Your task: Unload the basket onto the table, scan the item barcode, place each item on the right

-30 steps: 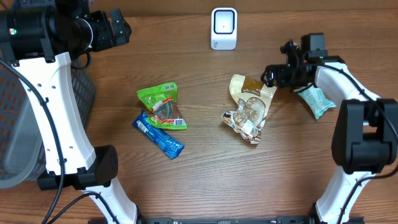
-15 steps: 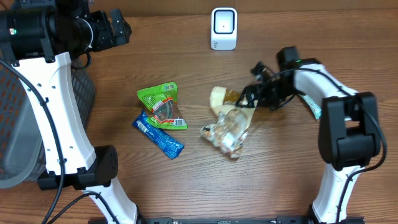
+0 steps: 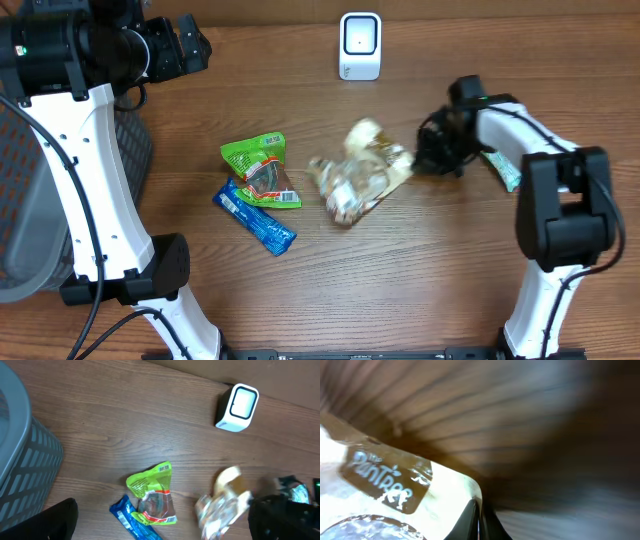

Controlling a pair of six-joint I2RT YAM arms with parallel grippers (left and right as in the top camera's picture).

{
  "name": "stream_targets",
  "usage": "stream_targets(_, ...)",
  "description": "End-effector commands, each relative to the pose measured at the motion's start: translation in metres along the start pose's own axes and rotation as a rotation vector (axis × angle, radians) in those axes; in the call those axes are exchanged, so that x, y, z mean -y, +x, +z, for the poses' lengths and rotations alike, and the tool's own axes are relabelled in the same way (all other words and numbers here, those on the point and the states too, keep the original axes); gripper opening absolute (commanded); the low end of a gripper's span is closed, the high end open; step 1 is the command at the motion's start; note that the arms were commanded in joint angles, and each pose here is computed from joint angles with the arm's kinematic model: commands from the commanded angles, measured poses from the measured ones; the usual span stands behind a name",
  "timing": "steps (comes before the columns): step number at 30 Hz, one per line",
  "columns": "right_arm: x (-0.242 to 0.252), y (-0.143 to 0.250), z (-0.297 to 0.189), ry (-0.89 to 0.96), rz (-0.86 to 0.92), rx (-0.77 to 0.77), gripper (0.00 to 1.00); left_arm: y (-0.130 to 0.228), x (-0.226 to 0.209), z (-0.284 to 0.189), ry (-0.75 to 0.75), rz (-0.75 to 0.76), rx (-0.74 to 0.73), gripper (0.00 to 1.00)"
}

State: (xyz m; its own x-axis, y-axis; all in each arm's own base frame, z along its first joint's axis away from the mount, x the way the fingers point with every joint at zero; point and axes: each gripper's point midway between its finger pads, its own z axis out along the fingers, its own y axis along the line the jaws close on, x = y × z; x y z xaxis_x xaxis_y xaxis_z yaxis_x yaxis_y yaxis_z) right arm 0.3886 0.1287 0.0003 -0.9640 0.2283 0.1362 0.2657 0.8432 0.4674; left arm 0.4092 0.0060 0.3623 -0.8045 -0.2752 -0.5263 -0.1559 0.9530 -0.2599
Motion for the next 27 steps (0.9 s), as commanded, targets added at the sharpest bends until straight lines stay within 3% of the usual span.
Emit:
stream_targets(1, 0.042, -0.014, -0.042, 0.133, 0.252, 0.102, 0.04, 0.0, -0.002, 0.004, -0.009, 0.002, -0.006, 1.0)
stream_targets(7, 0.052, 0.04, -0.044, 0.233, 0.16, -0.102, 0.05, 0.0, -0.002, 0.004, -0.008, 0.002, -0.006, 1.0)
stream_targets(11, 0.051, 0.058, -0.048, 0.281, 0.123, -0.157, 0.32, 0.0, -0.002, 0.004, -0.009, 0.002, -0.006, 1.0)
stream_targets(17, 0.02, 0.038, -0.108, 0.257, -0.034, -0.036, 0.49, 0.0, -0.002, 0.004, -0.009, 0.002, -0.006, 1.0)
stream_targets(19, 0.003, 0.025, -0.134, 0.252, -0.14, 0.044, 0.59, 0.0, -0.002, 0.004, -0.009, 0.002, -0.006, 1.0)
stream_targets(21, -0.012, 0.001, -0.157, 0.273, -0.24, 0.165, 0.86, 0.0, -0.002, 0.004, -0.008, 0.002, -0.006, 1.0)
stream_targets(23, -0.028, -0.036, -0.168, 0.262, -0.364, 0.317, 1.0, 0.0, -0.002, 0.004, -0.008, 0.002, -0.006, 1.0)
stream_targets(27, -0.07, -0.063, -0.149, 0.1, -0.693, 0.376, 1.0, 0.0, -0.002, 0.004, -0.009, 0.002, -0.006, 1.0)
